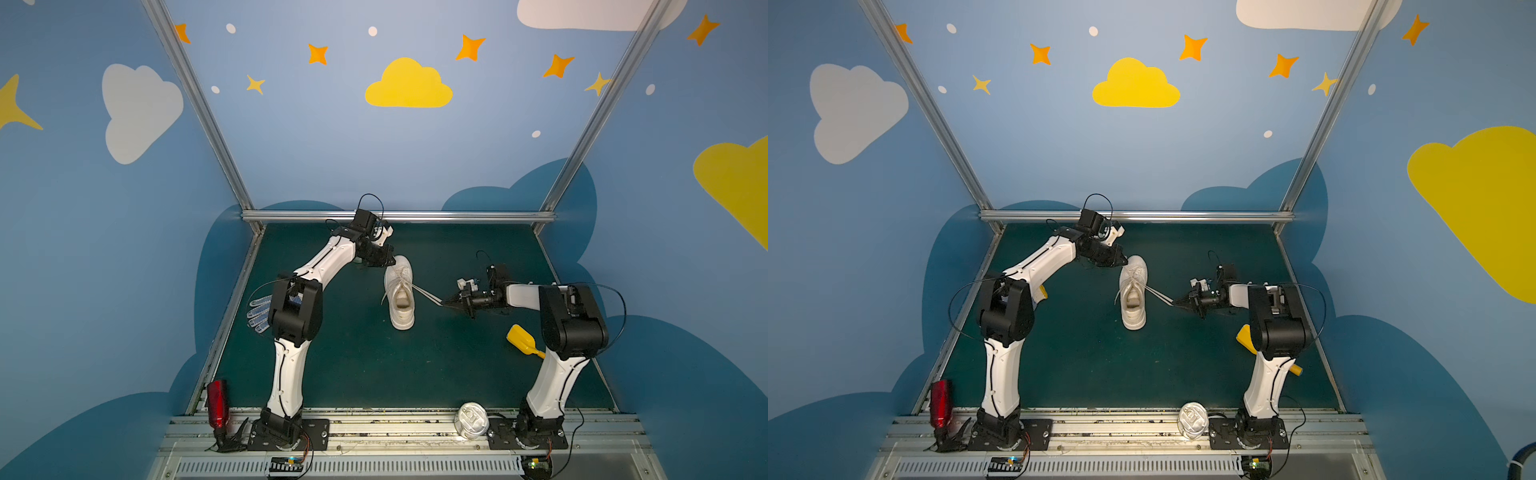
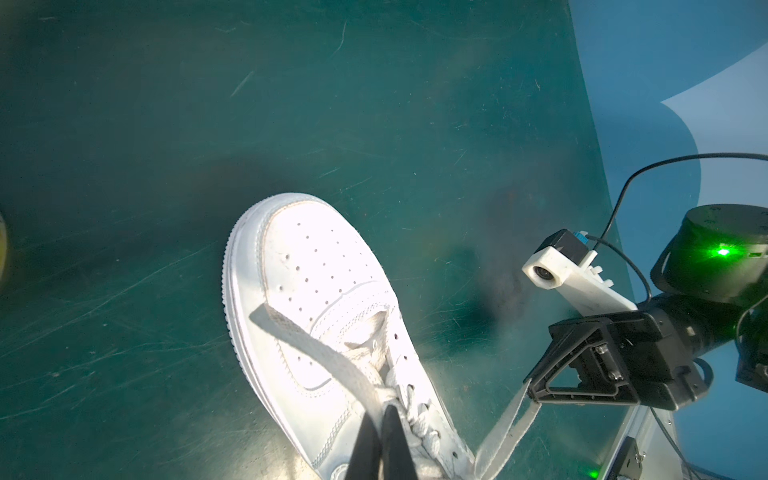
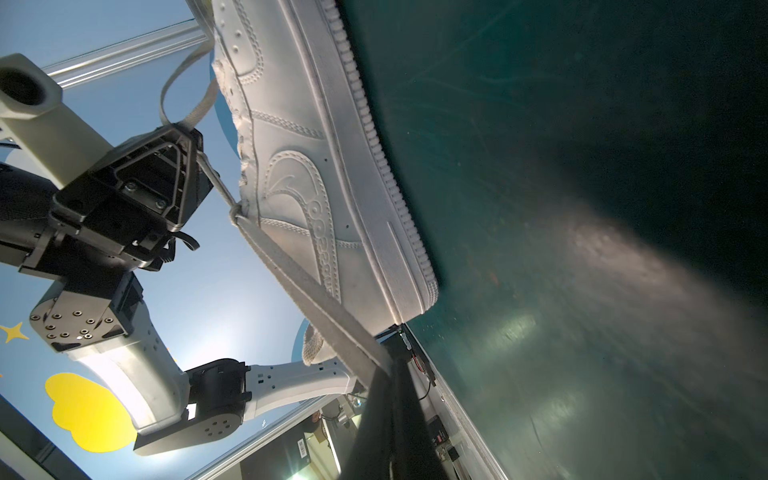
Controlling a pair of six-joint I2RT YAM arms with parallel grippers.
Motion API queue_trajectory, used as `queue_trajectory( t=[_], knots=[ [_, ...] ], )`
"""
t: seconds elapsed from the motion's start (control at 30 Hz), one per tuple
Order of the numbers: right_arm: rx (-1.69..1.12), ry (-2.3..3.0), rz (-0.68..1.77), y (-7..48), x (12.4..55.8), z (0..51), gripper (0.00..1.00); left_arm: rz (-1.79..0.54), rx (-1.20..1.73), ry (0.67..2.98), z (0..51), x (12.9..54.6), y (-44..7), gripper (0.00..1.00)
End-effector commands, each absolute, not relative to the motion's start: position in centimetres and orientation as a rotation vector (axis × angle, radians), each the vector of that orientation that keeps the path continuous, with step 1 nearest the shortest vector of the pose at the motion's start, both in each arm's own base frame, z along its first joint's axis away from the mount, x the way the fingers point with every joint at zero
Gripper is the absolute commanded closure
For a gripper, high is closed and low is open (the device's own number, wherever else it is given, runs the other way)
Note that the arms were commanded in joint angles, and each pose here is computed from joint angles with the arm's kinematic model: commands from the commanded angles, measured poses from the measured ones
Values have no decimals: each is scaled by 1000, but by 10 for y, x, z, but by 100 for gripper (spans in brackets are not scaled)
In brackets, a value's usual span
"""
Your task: Tie the shoes
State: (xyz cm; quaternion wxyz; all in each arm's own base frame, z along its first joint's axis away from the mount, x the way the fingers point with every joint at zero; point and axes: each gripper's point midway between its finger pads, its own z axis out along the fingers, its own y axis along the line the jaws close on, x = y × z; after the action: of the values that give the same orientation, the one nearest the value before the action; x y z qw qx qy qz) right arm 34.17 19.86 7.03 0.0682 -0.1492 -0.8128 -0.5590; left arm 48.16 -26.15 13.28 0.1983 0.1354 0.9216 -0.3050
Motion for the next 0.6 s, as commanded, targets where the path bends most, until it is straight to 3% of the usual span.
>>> queue_trajectory(
  t=[0.0,0.57],
  knots=[
    [-470,-2469,-1668,192,338,70,100,-791,363,2545,134,499,-245,97],
    [-505,-2465,-1676,185,337,65,100,-796,322,2562,124,494,-235,97]
  ],
)
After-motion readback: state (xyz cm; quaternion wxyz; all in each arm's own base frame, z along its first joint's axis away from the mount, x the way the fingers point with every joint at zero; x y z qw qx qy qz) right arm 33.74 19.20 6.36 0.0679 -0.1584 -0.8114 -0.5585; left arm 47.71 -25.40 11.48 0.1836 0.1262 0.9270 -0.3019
